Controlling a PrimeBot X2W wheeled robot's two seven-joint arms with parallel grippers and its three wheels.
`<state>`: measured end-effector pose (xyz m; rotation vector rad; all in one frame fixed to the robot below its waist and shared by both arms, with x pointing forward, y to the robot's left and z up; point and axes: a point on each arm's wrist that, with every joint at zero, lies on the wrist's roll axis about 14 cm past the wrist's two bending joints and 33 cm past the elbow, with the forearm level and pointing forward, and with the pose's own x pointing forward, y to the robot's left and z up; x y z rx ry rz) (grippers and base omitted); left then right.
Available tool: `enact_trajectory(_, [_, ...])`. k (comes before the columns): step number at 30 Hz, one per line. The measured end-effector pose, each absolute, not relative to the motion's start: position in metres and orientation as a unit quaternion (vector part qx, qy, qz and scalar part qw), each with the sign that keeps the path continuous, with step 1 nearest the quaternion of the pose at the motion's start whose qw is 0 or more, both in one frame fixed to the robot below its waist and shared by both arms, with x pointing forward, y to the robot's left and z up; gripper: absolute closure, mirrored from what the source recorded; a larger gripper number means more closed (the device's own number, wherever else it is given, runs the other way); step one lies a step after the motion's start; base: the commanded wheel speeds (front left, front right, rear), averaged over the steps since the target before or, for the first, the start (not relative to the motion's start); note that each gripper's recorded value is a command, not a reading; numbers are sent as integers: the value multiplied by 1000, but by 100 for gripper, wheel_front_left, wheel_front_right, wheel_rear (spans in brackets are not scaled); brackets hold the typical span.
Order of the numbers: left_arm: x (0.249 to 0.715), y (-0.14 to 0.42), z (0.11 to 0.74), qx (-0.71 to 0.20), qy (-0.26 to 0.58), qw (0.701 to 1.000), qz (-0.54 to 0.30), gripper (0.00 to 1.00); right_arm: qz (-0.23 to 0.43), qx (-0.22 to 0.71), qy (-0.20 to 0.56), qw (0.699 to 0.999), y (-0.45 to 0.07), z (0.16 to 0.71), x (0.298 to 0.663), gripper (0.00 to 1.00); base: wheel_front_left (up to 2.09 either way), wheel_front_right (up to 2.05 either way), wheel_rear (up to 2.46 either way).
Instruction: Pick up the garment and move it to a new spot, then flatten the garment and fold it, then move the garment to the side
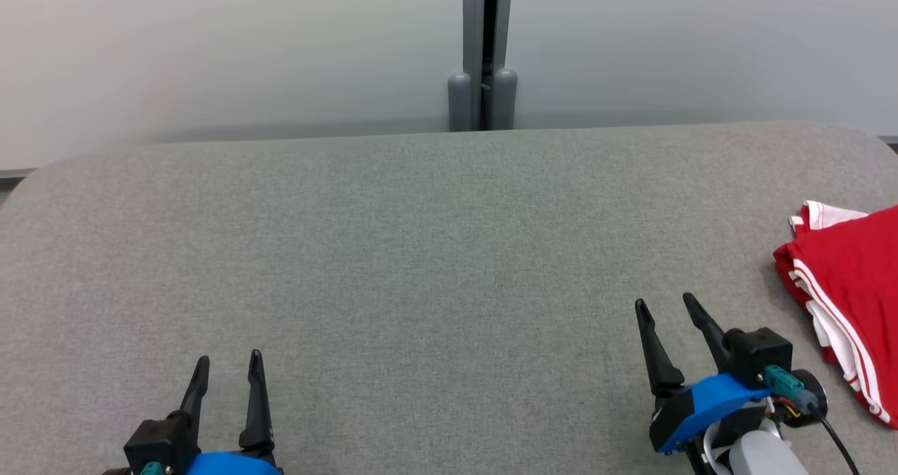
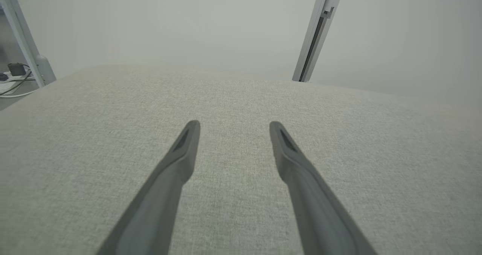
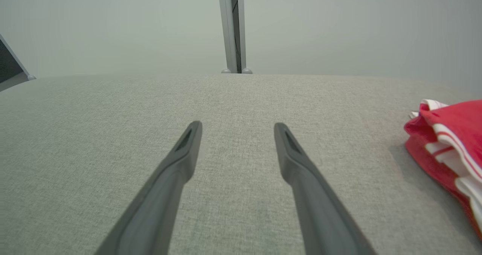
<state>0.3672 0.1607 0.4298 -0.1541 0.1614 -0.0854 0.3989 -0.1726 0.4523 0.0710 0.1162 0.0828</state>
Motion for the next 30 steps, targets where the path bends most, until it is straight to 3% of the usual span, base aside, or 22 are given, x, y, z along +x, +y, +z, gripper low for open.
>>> enact_trajectory(12, [348, 164, 427, -88, 86, 992, -35, 0, 43, 38, 59, 997, -171, 452, 384, 0, 0, 0, 0])
enact_trajectory(13, [348, 163, 426, -91, 87, 991, -35, 100, 43, 38, 60, 997, -171, 451, 384, 100, 0, 0, 0])
enact_trajectory(20, [338, 165, 408, -105, 122, 987, -25, 100, 33, 55, 101, 993, -173, 428, 371, 100, 0, 0, 0])
enact_trajectory(30, [342, 173, 411, -192, 124, 973, 8, 100, -1, 151, 94, 984, -182, 436, 376, 100, 0, 0, 0])
